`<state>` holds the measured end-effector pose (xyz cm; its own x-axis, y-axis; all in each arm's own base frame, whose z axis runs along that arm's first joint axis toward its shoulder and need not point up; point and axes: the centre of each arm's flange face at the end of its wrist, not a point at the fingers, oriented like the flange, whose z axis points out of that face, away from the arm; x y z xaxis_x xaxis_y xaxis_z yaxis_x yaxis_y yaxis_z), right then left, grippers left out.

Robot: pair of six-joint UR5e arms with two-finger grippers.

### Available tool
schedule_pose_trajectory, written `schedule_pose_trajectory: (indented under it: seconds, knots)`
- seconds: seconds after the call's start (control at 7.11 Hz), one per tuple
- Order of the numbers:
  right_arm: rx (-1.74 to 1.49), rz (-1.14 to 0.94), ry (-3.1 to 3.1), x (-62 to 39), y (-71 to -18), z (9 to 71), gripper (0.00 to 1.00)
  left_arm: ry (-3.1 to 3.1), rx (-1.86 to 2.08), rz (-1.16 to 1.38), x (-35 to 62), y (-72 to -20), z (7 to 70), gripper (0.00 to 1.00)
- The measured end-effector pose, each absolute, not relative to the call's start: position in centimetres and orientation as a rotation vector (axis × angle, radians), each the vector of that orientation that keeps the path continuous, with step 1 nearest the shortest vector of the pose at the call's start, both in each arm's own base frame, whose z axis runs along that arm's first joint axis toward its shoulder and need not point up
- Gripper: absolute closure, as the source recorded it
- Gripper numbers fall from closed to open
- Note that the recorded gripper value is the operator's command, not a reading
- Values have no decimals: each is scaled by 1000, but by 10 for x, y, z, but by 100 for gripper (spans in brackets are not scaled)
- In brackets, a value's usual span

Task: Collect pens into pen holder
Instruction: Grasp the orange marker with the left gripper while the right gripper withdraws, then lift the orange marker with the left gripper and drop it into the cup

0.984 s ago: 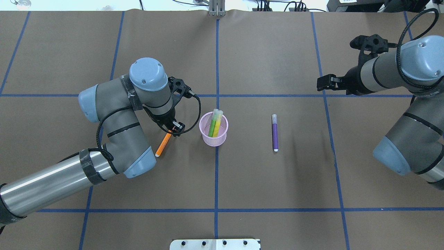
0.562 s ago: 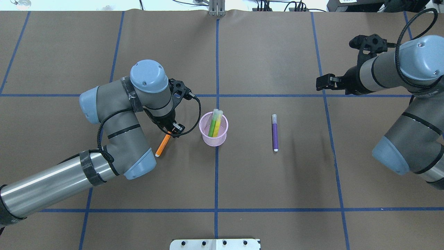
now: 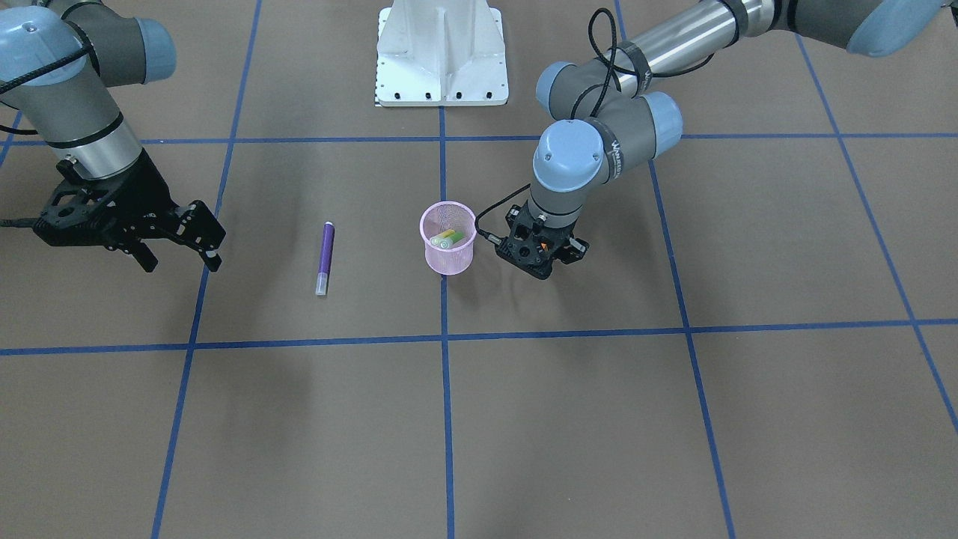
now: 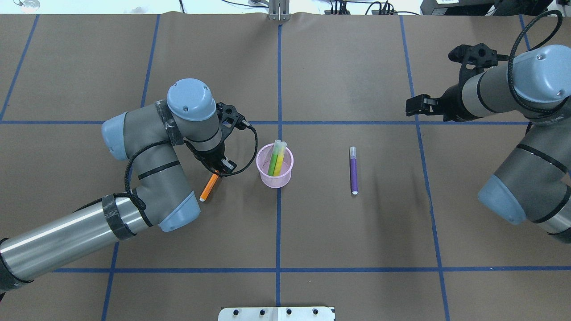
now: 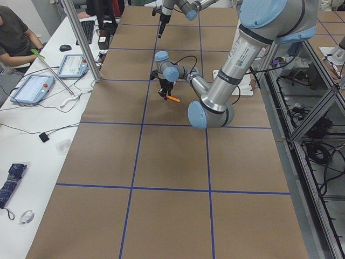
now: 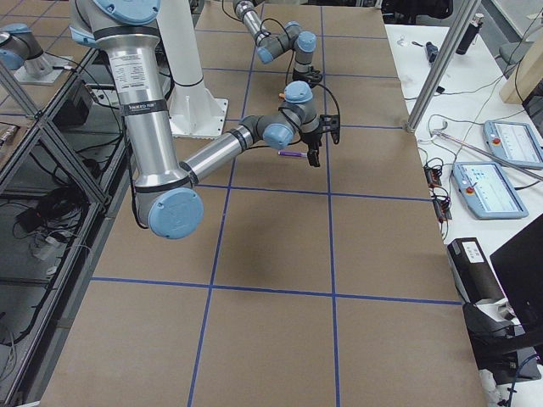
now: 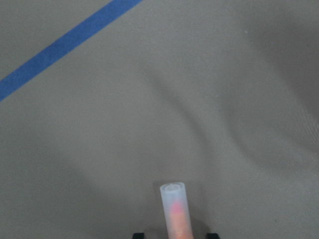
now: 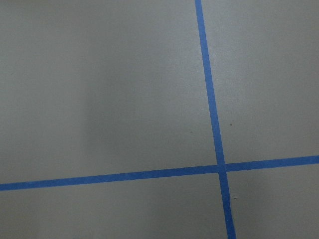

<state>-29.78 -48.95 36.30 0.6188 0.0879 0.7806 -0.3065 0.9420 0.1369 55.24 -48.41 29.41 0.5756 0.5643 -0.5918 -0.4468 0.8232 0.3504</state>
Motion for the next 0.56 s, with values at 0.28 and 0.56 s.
schedule_pose_trajectory:
  seconds: [0.28, 0.56]
  knots:
    - [268, 230, -875, -298, -490, 364, 0, 752, 167, 598, 553, -484, 295, 100]
    - [270, 229, -878, -298, -490, 362, 0, 779, 193, 589, 538, -488, 276, 100]
